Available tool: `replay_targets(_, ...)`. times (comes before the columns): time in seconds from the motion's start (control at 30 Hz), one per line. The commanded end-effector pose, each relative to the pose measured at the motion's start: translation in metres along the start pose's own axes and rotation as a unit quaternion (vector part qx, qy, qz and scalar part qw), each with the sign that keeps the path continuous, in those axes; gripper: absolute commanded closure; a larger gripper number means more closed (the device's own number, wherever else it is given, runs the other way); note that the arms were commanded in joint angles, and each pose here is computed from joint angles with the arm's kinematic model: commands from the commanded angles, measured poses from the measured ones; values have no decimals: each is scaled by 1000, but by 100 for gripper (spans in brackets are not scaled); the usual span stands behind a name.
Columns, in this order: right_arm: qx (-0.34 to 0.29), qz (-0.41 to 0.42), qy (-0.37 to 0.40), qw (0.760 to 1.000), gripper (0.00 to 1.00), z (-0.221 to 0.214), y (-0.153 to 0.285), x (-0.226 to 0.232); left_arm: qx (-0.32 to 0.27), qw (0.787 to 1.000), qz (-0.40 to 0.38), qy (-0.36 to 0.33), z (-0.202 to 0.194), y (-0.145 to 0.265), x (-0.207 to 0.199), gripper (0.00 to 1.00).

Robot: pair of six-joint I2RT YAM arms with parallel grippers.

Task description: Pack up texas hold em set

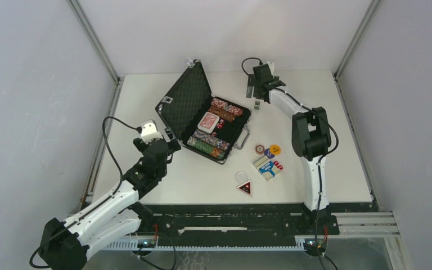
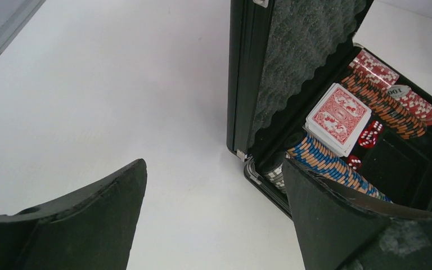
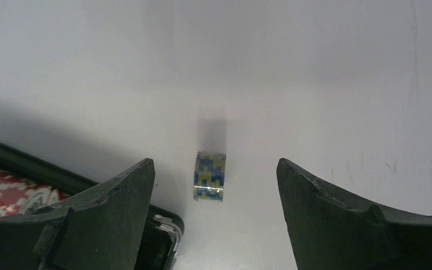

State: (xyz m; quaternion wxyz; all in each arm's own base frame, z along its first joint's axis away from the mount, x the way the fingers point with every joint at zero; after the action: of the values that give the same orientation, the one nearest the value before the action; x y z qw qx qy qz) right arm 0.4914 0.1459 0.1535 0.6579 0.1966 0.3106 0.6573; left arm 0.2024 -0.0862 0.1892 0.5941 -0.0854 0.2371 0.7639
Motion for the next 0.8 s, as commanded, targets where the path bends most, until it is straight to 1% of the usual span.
replay_targets(0.0,10,-21,-4,1000,13,5,-1,-1,-10,1000,-8,7,4,-2,-7,7)
replay_targets(0.13,27,-24,3,999,13,-2,-8,2,-7,1000,-10,18,2,-1,-7,8)
replay_targets(0.33,41,-16,1,999,24,-10,-17,7,-9,1000,-7,20,4,0,-5,8)
replay_targets(0.5,48,-12,2,999,40,-12,-21,8,-9,1000,-8,21,4,1,-5,8)
replay_targets(0.73,56,-10,4,998,68,-16,-22,10,-7,1000,-8,20,3,0,-5,8)
replay_targets(0.77,56,-13,4,998,73,-16,-21,9,-7,1000,-7,20,3,0,-5,8)
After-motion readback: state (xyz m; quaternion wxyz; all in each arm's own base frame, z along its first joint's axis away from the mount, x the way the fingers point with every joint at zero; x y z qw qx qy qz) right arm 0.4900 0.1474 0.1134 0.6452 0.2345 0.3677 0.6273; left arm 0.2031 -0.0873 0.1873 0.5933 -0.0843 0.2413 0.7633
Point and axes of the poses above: each gripper's point midway between its finger pads, its own y axis back along the fingers, its own x axis along the line the jaws close on, z = x × y, the point moved 9 cm from there along y, back along the fingers, and after that the axes turned 14 degrees about y, right-handed, at the moved point
